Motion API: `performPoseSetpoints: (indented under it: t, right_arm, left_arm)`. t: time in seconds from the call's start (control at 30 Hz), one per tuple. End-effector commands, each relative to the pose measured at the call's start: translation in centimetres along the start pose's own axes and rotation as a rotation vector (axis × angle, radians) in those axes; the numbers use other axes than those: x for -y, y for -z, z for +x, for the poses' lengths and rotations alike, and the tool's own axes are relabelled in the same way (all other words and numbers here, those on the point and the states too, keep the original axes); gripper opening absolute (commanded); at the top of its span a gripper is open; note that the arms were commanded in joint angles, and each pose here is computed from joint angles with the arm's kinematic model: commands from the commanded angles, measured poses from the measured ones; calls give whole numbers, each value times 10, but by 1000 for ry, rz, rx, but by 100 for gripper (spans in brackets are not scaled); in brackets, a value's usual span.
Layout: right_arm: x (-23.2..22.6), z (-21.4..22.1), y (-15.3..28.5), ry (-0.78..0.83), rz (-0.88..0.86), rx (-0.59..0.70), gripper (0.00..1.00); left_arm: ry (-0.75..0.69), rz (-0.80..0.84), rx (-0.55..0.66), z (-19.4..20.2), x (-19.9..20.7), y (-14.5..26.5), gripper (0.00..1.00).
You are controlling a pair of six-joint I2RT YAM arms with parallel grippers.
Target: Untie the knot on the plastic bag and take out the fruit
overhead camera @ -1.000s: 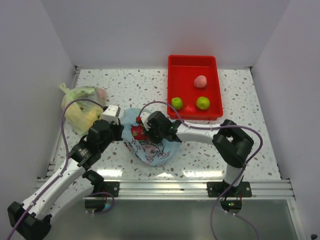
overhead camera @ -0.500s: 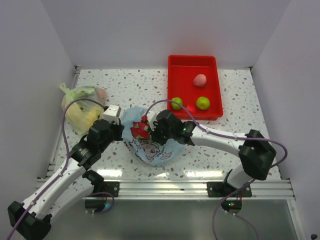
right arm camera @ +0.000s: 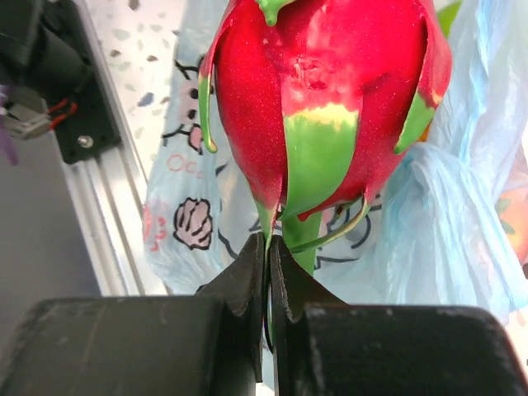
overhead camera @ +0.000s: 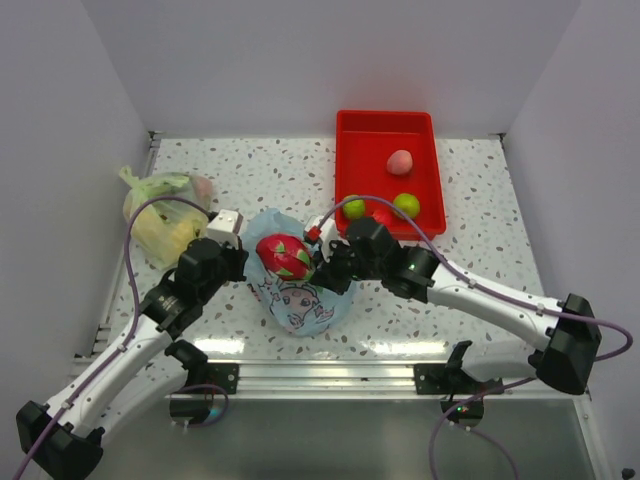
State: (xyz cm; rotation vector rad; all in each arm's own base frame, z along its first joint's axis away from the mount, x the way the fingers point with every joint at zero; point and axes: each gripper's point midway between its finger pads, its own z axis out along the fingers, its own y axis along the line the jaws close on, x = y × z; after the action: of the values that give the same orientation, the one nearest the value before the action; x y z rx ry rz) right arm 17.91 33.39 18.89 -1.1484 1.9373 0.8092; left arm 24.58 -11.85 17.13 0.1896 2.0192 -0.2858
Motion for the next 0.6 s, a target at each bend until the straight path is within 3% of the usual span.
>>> performPoseSetpoints:
  t: [0.0, 0.23, 0.43, 0.57]
  right_arm:
    - [-21, -49, 25, 27, -74, 177, 0]
    - [-12, -96, 60, 34, -1, 327, 0]
    - [56, -119, 92, -12, 297, 377, 0]
    - [126, -116, 104, -96, 504, 360, 0]
  left_arm:
    - [-2, 19, 52, -15, 4, -1, 0]
    - [-1, 19, 52, -15, 4, -1, 0]
    - [-2, 23, 56, -15, 4, 0, 0]
    - [-2, 27, 57, -15, 5, 0, 0]
